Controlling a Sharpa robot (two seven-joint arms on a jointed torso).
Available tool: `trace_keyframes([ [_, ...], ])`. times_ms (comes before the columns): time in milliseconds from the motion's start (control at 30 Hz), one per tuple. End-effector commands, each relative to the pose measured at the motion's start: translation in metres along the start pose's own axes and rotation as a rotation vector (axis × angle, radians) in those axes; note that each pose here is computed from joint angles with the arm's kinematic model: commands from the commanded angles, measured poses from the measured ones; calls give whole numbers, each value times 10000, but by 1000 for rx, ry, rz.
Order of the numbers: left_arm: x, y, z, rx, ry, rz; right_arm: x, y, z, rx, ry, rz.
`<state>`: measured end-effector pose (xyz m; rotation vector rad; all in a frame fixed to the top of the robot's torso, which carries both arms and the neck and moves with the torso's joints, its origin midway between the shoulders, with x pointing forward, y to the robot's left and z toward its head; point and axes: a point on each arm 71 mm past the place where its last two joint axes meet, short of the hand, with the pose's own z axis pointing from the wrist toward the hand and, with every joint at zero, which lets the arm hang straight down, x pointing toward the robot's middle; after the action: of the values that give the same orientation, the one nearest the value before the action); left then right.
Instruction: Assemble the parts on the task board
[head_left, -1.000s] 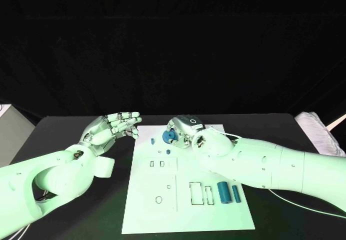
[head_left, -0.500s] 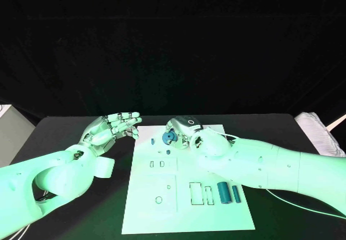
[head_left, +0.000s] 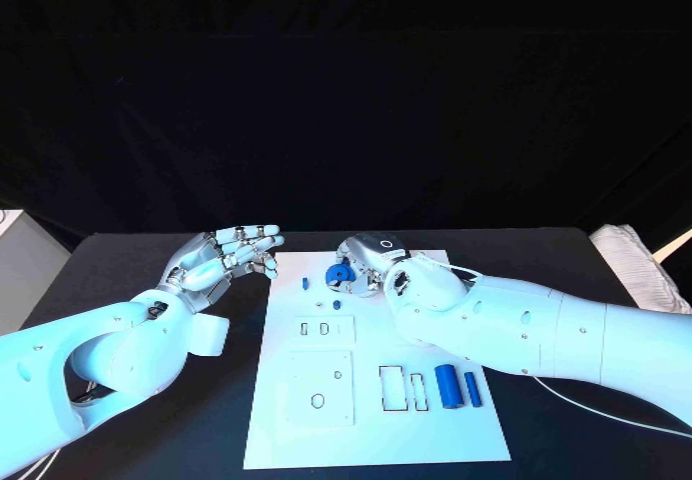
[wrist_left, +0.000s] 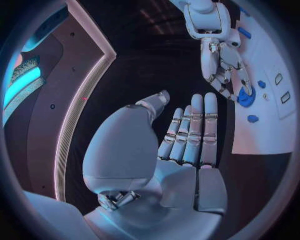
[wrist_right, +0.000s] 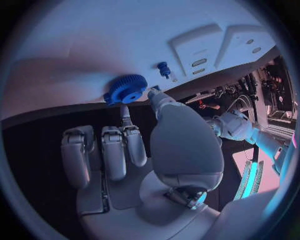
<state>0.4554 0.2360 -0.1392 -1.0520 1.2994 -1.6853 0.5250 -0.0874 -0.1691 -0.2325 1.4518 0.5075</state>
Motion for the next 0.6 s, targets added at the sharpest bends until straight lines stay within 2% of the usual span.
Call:
trace_keyframes([
  [33,19,-12,4,7,16,-8,60,-2,-31,-8,47,10],
  [600,11,-12,1,6,13,-6,94,-162,-86,28,100,9],
])
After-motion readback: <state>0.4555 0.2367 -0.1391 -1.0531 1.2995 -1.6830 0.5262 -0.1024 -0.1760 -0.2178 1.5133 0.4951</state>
